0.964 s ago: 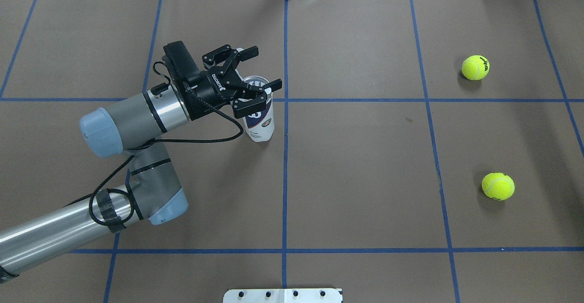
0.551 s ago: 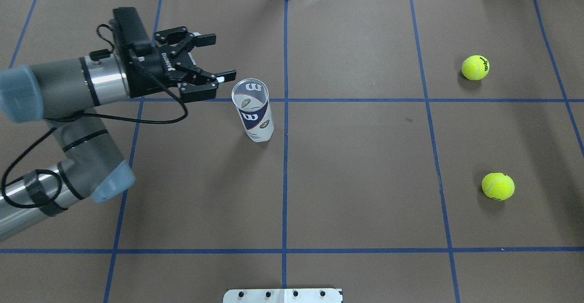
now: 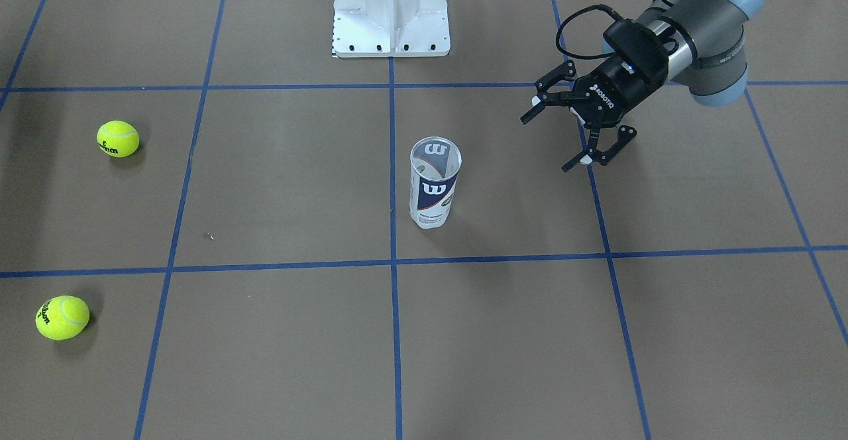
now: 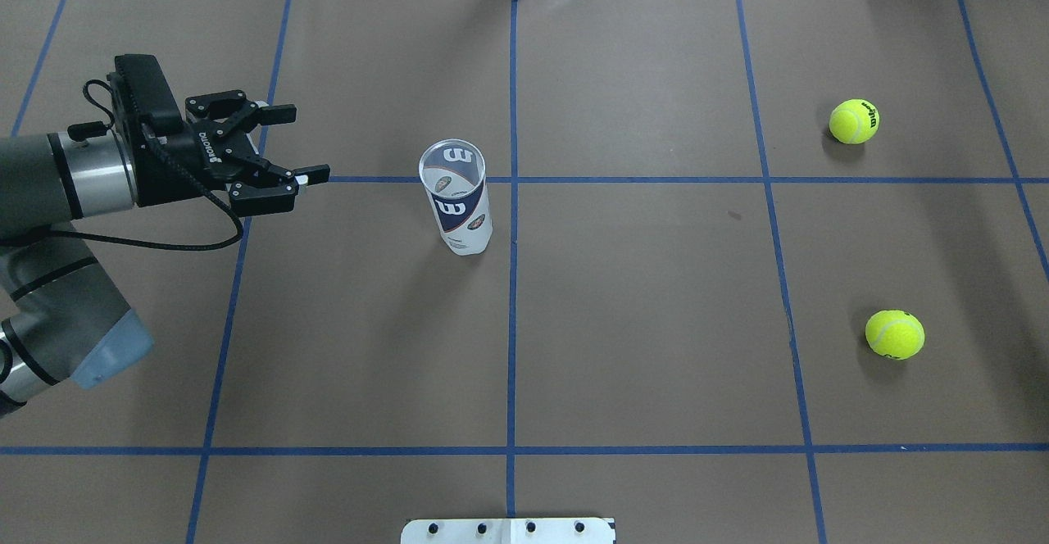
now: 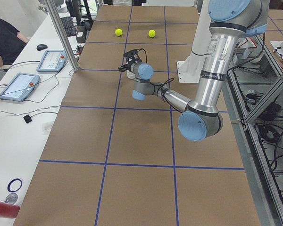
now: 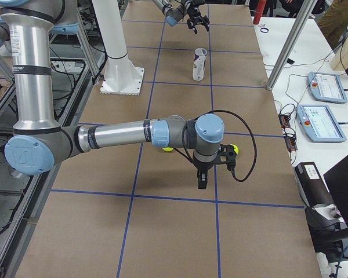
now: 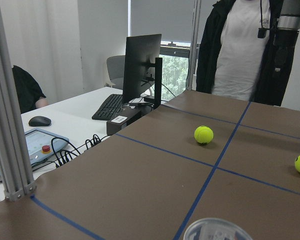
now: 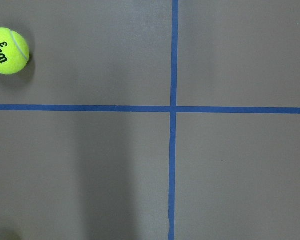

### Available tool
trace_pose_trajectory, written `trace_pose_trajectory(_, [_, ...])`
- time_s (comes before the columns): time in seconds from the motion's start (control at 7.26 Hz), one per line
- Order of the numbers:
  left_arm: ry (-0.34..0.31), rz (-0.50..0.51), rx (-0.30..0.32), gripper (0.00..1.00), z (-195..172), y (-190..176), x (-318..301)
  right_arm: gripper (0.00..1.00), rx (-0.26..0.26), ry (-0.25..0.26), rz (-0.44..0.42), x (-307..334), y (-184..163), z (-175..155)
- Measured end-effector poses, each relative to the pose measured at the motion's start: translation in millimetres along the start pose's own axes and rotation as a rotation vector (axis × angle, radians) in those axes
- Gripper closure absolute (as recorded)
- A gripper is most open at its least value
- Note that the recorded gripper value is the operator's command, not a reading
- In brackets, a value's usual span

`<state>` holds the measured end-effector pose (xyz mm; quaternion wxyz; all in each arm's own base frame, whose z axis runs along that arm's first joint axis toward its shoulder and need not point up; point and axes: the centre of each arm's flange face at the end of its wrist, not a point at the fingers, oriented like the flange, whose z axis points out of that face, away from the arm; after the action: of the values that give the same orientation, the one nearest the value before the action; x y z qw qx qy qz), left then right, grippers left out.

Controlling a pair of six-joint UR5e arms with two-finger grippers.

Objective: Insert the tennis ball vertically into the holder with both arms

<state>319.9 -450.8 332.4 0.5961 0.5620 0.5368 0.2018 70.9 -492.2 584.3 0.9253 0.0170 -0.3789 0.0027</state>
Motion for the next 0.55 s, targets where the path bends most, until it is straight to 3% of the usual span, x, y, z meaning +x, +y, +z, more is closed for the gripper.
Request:
trace_pose_trajectory(0.41, [0.011,-0.028,-0.081,0.01,20.3,39.2,5.2,0.01,0.034,-0.002,0.0,-32.8,-19.5,-15.8])
trace_pose_trajectory(0.55, [0.027,-0.033,-0.093,0.01,26.4,46.1,13.7,0.01,0.049,-0.021,0.081,-66.3,-36.9,-24.1])
